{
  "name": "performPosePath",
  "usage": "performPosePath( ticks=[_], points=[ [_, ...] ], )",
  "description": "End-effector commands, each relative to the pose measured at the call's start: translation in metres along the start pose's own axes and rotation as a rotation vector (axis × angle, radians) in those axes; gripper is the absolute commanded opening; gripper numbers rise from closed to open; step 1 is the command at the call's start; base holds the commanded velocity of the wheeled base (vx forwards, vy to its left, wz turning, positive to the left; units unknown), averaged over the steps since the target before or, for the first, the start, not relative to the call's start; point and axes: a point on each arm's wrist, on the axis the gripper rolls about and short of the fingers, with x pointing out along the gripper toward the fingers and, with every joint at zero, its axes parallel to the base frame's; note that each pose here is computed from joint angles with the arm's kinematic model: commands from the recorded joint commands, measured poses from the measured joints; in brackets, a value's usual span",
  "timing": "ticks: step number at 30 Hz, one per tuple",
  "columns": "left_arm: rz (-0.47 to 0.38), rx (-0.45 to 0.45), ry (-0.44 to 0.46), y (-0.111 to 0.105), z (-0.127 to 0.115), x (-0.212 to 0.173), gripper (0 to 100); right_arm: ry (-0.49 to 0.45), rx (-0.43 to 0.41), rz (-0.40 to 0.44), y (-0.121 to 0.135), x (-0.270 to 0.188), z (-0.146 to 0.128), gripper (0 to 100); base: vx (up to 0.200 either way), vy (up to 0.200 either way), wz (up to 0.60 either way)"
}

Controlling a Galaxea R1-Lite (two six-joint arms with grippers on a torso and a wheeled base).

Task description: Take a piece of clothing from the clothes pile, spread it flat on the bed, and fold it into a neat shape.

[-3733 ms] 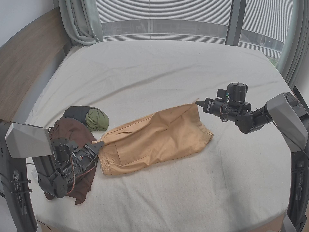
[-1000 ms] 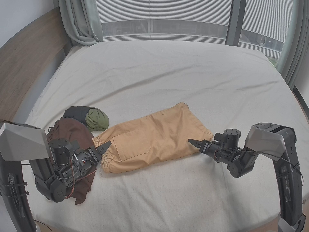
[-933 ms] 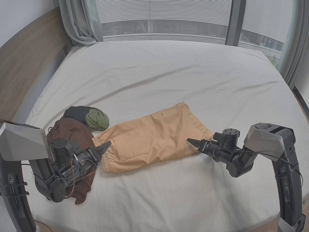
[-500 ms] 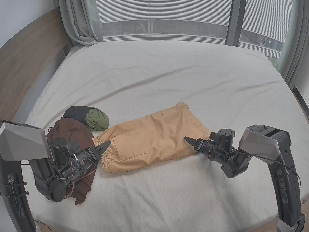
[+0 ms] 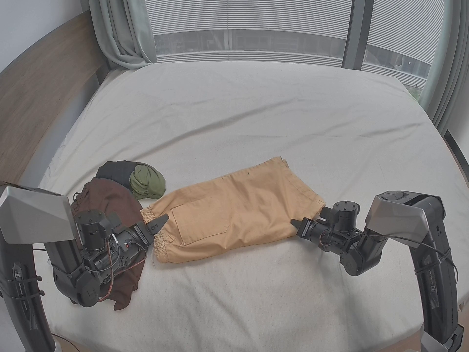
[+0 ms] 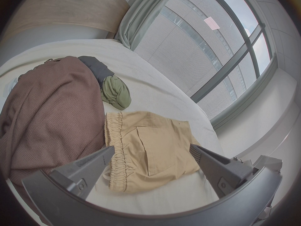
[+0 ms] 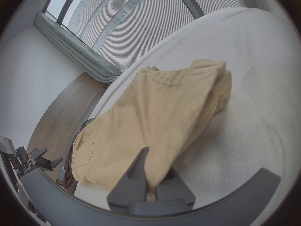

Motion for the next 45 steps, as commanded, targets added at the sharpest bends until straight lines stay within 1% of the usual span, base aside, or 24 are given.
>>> performPosePath(
  ticks=[1, 5, 9, 12, 17, 24, 29, 33, 36, 44, 45],
  points=[
    [0.004, -0.002, 0.006, 0.001, -0.002, 0.001, 100, -0.006, -0.020, -0.005, 0.007, -0.015, 0.009, 0, 0.000, 0.000, 0.00],
    [0.008, -0.005, 0.012, 0.003, -0.004, 0.002, 100, -0.007, -0.039, -0.038, 0.012, -0.030, 0.009, 0, 0.000, 0.000, 0.00],
    [0.009, -0.005, 0.013, 0.003, -0.004, 0.002, 100, 0.010, -0.076, -0.068, 0.008, -0.041, 0.000, 0, 0.000, 0.000, 0.00],
    [0.009, -0.005, 0.013, 0.003, -0.004, 0.003, 100, 0.031, -0.097, -0.120, 0.005, -0.053, -0.007, 0, 0.000, 0.000, 0.00],
    [0.011, -0.006, 0.018, 0.004, -0.005, 0.003, 100, 0.046, -0.123, -0.145, 0.001, -0.073, -0.015, 0, 0.000, 0.000, 0.00],
    [0.006, -0.004, 0.029, 0.002, -0.007, 0.002, 100, 0.061, -0.109, -0.189, -0.010, -0.098, -0.022, 0, 0.000, 0.000, 0.00],
    [-0.009, -0.005, 0.045, 0.001, -0.009, 0.001, 100, 0.077, -0.100, -0.211, -0.011, -0.118, -0.026, 0, 0.000, 0.000, 0.00],
    [-0.035, -0.050, 0.058, -0.001, -0.008, 0.000, 100, 0.090, -0.090, -0.229, -0.012, -0.132, -0.030, 0, 0.000, 0.000, 0.00],
    [-0.048, -0.071, 0.065, -0.002, -0.008, 0.000, 100, 0.107, -0.081, -0.240, -0.014, -0.137, -0.033, 0, 0.000, 0.000, 0.00],
    [-0.061, -0.063, 0.068, -0.005, -0.009, 0.000, 100, 0.107, -0.072, -0.239, -0.014, -0.137, -0.033, 0, 0.000, 0.000, 0.00],
    [-0.064, -0.062, 0.064, -0.006, -0.008, 0.000, 100, 0.110, -0.072, -0.239, -0.014, -0.136, -0.034, 100, 0.000, 0.000, 0.00]
  ],
)
